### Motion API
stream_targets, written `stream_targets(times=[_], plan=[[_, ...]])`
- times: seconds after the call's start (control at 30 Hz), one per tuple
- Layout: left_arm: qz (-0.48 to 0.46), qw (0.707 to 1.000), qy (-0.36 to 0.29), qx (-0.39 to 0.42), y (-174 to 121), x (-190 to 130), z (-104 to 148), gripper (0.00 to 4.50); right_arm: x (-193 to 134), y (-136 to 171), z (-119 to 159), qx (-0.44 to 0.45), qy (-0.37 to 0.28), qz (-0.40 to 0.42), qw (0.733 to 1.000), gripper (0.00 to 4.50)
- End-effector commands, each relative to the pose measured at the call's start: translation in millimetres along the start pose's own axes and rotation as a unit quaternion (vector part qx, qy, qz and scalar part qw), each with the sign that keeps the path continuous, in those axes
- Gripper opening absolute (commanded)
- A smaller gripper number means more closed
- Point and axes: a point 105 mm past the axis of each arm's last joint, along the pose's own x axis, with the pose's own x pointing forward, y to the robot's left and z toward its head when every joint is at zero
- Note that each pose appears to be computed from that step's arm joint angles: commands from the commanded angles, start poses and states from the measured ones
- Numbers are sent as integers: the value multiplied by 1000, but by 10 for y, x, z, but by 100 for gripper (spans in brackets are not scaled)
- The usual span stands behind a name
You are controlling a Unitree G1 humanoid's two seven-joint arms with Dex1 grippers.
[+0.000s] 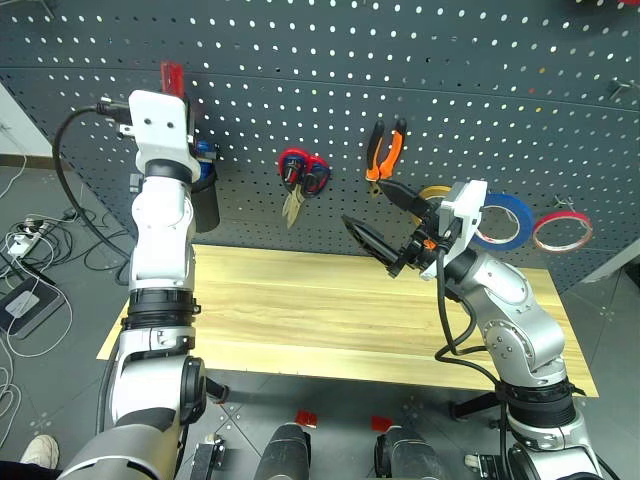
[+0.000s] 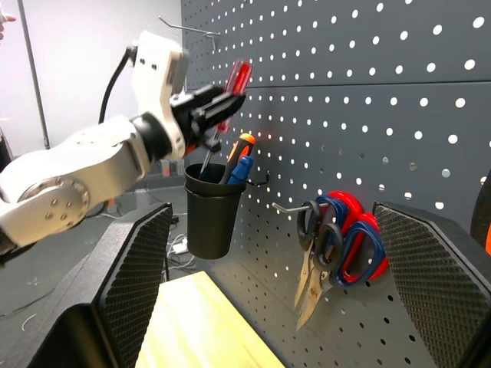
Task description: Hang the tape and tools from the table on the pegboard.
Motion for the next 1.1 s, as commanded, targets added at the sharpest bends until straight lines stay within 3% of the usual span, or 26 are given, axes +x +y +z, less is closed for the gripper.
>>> stream_targets(times=[0.03, 0.37, 0.77, 1.1], plan=[[32, 999, -11, -19, 115, -60, 129, 92, -19, 45, 93, -18, -13, 4, 1000, 450], [57, 997, 42, -30, 227, -234, -28, 92, -58, 17, 46, -17, -1, 5, 1000, 450], [56, 997, 50, -35, 235, -205, -19, 444, -66, 28, 24, -14, 4, 6, 1000, 450], [14, 997, 43, -56, 34, -249, 24, 448, -111, -28, 25, -26, 12, -3, 1000, 450]])
